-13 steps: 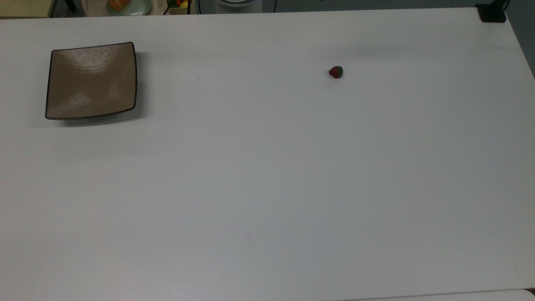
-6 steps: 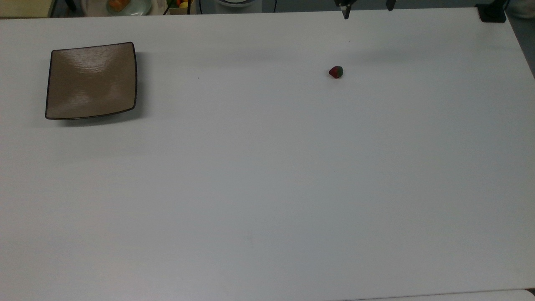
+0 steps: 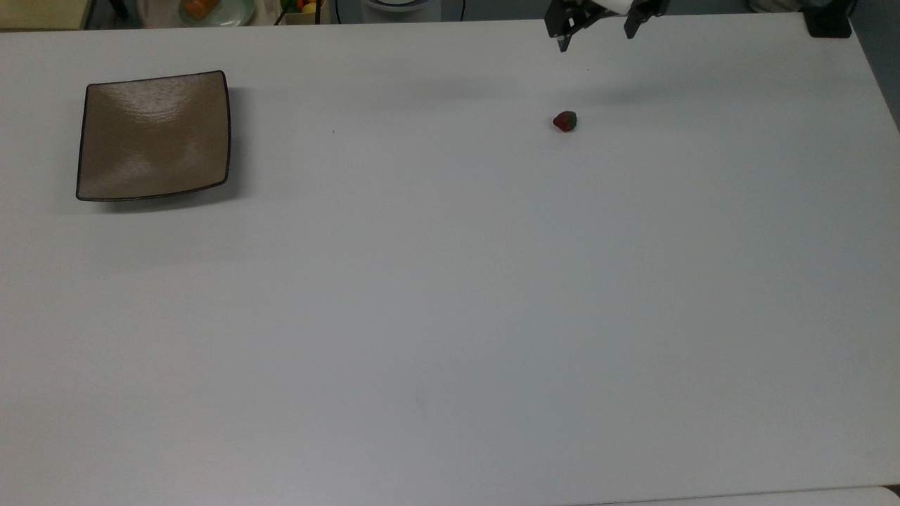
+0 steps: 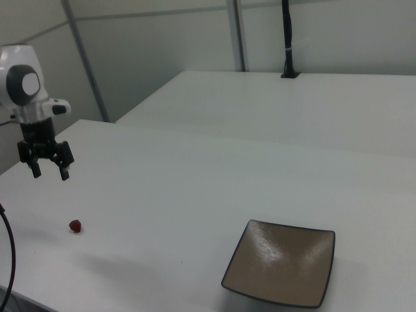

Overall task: Strawberries on a ceramic plate
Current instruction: 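Move the open gripper over the red strawberry and lower it, then close the gripper on the red strawberry and lift it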

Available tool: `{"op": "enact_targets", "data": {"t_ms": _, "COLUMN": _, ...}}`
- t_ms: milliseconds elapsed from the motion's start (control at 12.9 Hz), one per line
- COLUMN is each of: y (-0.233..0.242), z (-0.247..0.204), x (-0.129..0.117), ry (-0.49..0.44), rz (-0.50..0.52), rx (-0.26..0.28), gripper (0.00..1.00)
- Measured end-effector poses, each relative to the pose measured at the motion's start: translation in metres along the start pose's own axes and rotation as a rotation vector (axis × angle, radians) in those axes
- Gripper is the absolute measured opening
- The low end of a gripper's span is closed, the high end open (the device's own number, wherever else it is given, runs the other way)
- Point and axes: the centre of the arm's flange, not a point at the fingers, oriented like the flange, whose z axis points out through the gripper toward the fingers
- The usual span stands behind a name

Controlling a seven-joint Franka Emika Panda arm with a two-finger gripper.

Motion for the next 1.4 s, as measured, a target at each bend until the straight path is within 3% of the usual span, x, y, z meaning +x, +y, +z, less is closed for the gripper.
{"op": "enact_targets", "data": {"t_ms": 933, "y": 0.007, "z": 0.116, "x": 0.009, "ry": 0.071, "rz": 0.0, "rx": 0.03, "gripper": 1.0}}
{"op": "enact_targets", "data": {"t_ms": 1400, "y": 0.009, "z": 0.16, "x": 0.012, "ry": 0.059, "rz": -0.038, "rx": -0.004, "gripper": 1.0}}
